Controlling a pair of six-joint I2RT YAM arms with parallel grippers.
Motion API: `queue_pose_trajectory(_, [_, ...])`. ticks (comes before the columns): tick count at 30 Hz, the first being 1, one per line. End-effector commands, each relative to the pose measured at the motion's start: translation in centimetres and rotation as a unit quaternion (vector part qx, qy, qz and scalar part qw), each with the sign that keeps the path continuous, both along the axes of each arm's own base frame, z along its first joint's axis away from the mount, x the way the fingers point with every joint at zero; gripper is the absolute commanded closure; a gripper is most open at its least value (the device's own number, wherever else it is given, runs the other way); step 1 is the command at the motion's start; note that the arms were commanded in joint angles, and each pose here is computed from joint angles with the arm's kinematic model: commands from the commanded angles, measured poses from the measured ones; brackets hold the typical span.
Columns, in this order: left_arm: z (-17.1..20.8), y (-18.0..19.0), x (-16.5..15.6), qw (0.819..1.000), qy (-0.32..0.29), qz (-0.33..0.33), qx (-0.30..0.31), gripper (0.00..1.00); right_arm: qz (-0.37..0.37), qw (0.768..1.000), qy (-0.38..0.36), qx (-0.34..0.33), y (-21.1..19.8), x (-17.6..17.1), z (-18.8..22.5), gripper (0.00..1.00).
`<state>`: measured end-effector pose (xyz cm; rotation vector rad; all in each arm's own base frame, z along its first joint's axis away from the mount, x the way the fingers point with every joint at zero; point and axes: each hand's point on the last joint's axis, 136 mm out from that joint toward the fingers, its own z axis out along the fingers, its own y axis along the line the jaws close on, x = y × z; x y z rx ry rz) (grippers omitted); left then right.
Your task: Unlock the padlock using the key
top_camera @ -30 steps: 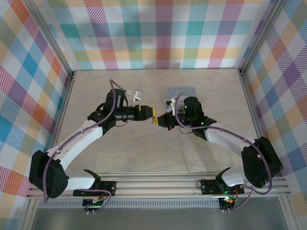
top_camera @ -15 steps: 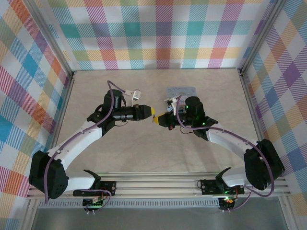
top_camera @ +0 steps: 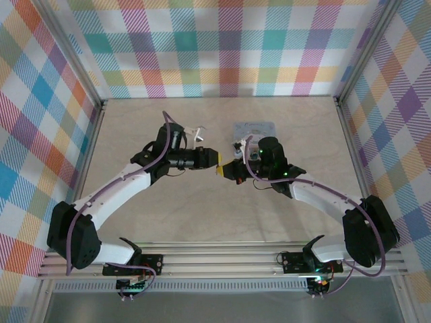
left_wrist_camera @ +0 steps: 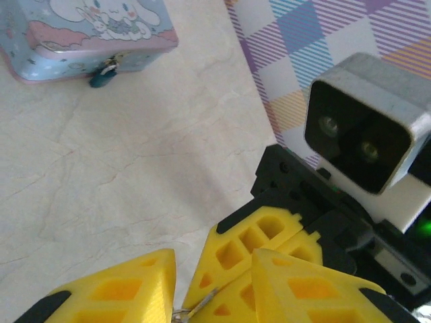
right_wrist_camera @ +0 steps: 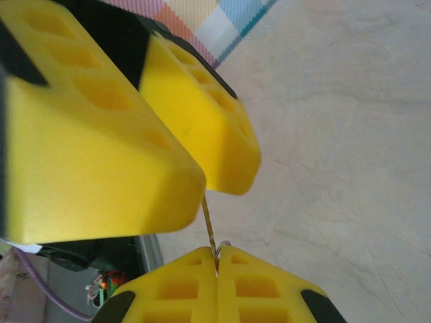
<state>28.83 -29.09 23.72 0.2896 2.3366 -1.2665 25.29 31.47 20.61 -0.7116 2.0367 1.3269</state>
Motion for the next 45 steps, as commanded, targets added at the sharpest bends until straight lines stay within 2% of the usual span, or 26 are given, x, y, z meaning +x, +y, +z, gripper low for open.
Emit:
queue_pose_trajectory(1, [-1.0, 1.7, 0.8, 0.996, 0.019, 0.066, 0.058, 0.66, -0.022, 0.999, -0.036, -0.028, -0.3, 0.7, 0.8, 1.0])
queue_pose_trajectory(6, [-2.3, 4.7, 1.7, 0.969, 0.095, 0.21, 0.085, 0.81, -0.062, 0.991, -0.087, -0.082, -0.6, 1.5, 0.0, 1.0])
queue_pose_trajectory(9, [-2.9, 5.1, 1.4, 0.951, 0.139, 0.263, 0.081, 0.77, -0.069, 0.983, -0.136, -0.106, -0.3, 1.6, 0.0, 1.0])
queue_pose_trajectory(13, [-3.3, 4.8, 1.0, 0.937, 0.178, 0.295, 0.057, 0.77, -0.072, 0.972, -0.185, -0.125, 0.3, 1.7, 0.0, 1.0])
queue_pose_trajectory(17, [-3.5, 4.0, 0.7, 0.931, 0.202, 0.3, 0.042, 0.76, -0.071, 0.962, -0.219, -0.145, 0.8, 1.7, -0.3, 1.0])
queue_pose_trajectory(29, [-3.6, 2.1, -0.4, 0.934, 0.222, 0.279, 0.044, 0.73, -0.061, 0.941, -0.273, -0.191, 2.3, 1.1, -1.2, 1.0])
queue_pose_trajectory(36, [-3.9, 1.7, -1.0, 0.934, 0.228, 0.27, 0.05, 0.84, -0.051, 0.935, -0.288, -0.201, 2.6, 1.0, -1.4, 1.0])
queue_pose_trajectory(38, [-4.0, 1.7, -1.1, 0.934, 0.229, 0.27, 0.052, 0.89, -0.051, 0.935, -0.288, -0.202, 2.6, 1.0, -1.4, 1.0])
queue_pose_trajectory(40, [-4.0, 1.7, -1.1, 0.935, 0.227, 0.266, 0.054, 1.0, -0.052, 0.935, -0.288, -0.202, 2.6, 1.0, -1.4, 1.0])
queue_pose_trajectory(44, [-3.7, 2.0, -1.1, 0.942, 0.207, 0.252, 0.084, 1.0, -0.051, 0.938, -0.281, -0.196, 2.6, 0.7, -1.2, 1.0])
queue_pose_trajectory(45, [-3.5, 2.1, -1.0, 0.945, 0.193, 0.244, 0.097, 1.0, -0.048, 0.939, -0.28, -0.191, 2.6, 0.5, -1.1, 0.94])
